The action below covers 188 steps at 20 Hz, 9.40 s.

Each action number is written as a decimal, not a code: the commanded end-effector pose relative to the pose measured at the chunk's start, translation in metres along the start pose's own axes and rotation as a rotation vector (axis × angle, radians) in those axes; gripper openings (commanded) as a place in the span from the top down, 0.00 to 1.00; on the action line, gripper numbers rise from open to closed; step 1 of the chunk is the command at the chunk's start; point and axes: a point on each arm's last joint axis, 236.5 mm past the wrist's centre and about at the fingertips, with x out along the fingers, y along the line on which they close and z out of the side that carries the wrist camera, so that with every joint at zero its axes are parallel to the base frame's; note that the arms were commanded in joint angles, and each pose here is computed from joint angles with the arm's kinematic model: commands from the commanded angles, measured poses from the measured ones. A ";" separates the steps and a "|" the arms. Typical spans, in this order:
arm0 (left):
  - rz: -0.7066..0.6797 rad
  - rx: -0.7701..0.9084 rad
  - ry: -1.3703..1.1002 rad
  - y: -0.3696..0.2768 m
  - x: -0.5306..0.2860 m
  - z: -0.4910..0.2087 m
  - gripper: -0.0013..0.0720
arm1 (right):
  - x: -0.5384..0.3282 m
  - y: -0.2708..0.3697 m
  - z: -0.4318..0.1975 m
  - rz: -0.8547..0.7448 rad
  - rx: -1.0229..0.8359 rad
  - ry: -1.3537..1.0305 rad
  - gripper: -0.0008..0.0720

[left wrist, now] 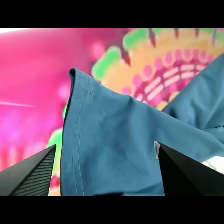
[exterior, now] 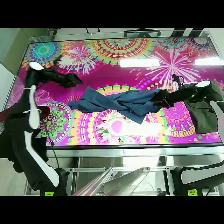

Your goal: Fold the shirts.

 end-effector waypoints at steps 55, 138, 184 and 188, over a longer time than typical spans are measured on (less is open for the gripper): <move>-0.104 -0.348 0.250 -0.122 0.007 -0.335 0.02 | 0.064 -0.029 -0.018 -0.055 -0.047 -0.198 0.43; 0.127 -0.510 0.243 0.009 -0.057 -0.293 0.53 | -0.121 -0.058 -0.034 -0.170 0.084 -0.363 0.48; 0.019 -0.380 0.094 -0.014 -0.028 -0.254 0.94 | -0.124 -0.102 -0.070 -0.195 0.240 -0.395 0.14; -0.096 -0.312 0.063 -0.039 -0.029 -0.243 0.94 | -0.113 -0.114 -0.073 -0.174 0.286 -0.360 0.14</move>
